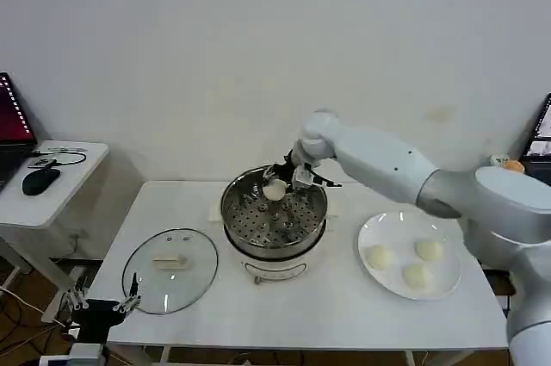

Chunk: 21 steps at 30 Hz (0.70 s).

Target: Take steamed baozi put them in steamer then cover it.

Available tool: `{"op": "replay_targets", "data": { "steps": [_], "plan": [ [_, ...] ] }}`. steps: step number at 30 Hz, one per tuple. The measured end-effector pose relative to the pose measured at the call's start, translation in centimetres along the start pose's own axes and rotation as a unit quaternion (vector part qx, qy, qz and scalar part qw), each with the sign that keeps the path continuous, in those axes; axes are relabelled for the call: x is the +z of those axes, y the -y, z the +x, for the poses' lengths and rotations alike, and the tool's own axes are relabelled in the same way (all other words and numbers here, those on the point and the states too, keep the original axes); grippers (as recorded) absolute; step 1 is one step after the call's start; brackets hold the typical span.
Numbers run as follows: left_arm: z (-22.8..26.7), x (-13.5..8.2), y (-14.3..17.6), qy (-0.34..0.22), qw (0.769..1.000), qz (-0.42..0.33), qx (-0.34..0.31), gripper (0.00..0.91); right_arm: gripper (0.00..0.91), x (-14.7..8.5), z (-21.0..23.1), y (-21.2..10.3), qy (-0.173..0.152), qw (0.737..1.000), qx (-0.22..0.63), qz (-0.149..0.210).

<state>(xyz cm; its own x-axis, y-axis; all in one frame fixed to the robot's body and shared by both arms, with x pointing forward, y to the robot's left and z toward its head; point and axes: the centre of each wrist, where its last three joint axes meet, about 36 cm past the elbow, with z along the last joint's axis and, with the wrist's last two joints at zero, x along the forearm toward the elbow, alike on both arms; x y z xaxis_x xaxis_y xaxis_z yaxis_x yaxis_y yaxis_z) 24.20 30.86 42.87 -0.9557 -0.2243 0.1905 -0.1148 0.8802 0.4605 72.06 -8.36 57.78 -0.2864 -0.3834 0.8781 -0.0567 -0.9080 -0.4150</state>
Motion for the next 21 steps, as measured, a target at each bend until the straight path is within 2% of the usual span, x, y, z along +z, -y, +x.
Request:
{"op": "replay_targets", "data": {
  "steps": [9, 11, 12, 21],
  "plan": [
    [0.2, 0.2, 0.0, -0.003, 1.000, -0.001, -0.002, 0.907, 0.685, -0.2, -1.6, 0.1, 0.010, 1.000, -0.003, 0.011],
    [0.2, 0.1, 0.0, -0.003, 1.000, 0.000, -0.003, 0.907, 0.796, -0.1, -1.7, 0.2, 0.009, 1.000, -0.003, 0.014],
    [0.2, 0.1, 0.0, -0.003, 1.000, 0.000, -0.003, 0.907, 0.907, 0.0, -1.7, 0.3, 0.010, 1.000, -0.002, 0.015],
    [0.3, -0.2, 0.2, 0.000, 1.000, 0.002, -0.003, 0.907, 0.907, 0.2, -1.1, 0.9, 0.010, 1.000, -0.003, 0.027]
  ]
}}
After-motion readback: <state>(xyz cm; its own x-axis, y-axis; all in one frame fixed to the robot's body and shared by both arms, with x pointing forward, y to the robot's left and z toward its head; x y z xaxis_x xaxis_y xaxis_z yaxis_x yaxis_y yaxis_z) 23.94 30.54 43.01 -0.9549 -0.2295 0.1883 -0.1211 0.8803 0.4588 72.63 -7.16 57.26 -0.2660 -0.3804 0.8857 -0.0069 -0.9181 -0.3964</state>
